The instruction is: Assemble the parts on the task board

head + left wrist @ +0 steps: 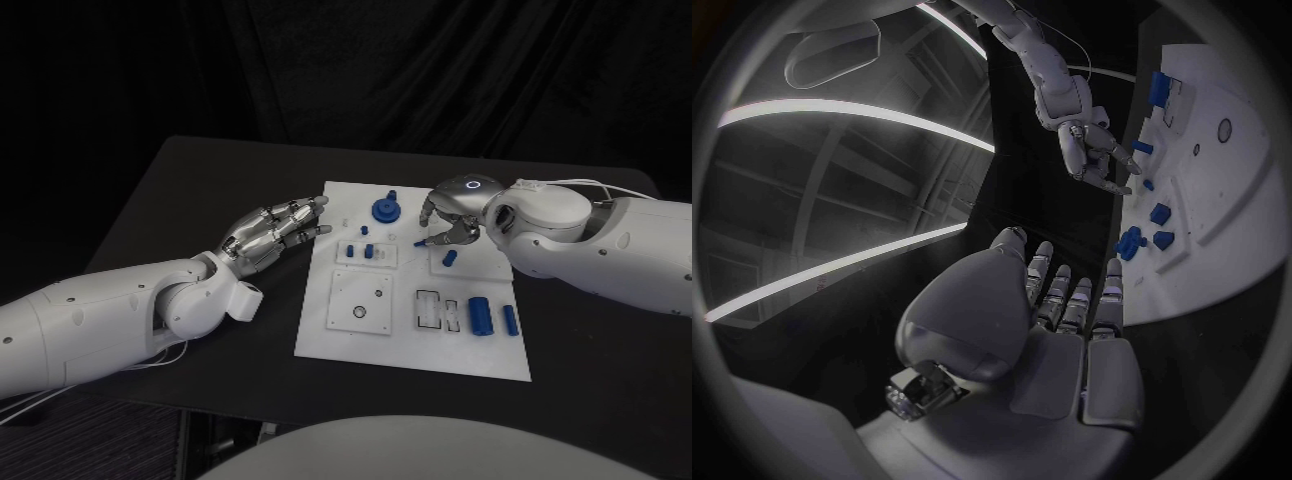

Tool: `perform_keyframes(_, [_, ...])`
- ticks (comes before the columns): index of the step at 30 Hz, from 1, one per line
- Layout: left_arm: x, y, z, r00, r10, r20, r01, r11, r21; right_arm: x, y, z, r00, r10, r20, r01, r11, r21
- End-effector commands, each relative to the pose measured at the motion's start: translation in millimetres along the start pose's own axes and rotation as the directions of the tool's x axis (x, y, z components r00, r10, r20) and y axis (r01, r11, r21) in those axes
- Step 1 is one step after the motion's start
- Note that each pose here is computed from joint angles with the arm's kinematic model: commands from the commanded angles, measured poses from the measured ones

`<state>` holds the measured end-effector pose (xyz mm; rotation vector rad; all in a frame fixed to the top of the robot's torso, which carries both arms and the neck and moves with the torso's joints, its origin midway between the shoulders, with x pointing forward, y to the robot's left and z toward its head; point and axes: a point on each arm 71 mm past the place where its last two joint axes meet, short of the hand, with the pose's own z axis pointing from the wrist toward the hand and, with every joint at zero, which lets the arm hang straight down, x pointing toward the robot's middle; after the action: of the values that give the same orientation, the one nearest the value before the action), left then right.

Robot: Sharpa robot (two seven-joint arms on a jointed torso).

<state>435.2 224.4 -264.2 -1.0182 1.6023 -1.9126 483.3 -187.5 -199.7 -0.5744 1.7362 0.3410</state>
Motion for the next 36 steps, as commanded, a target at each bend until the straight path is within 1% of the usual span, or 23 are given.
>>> perform_keyframes(1, [1.9, 0.2, 0.6, 1.000, -0.013, -0.010, 0.013, 1.000, 0.009, 1.0, -1, 1.4, 0.999, -0.038, 0.011, 0.038, 0.998, 0.046])
perform_keyframes(6, [2.0, 0.5, 0.7, 1.000, -0.013, -0.010, 0.013, 1.000, 0.008, 5.0, 3, 2.9, 0.999, -0.042, -0.015, 0.043, 0.998, 0.050])
perform_keyframes(17, [2.2, 1.5, 1.2, 1.000, -0.015, -0.012, 0.015, 1.000, 0.005, 14.1, 7, 5.4, 0.994, -0.055, -0.091, 0.061, 0.996, 0.066])
perform_keyframes(25, [2.6, 2.7, 1.4, 1.000, -0.018, -0.015, 0.018, 1.000, 0.002, 16.9, 12, 8.6, 0.989, -0.066, -0.129, 0.075, 0.995, 0.070])
perform_keyframes(36, [3.2, 3.7, 1.7, 1.000, -0.020, -0.017, 0.020, 1.000, -0.001, 22.1, 16, 14.4, 0.983, -0.076, -0.168, 0.089, 0.993, 0.074])
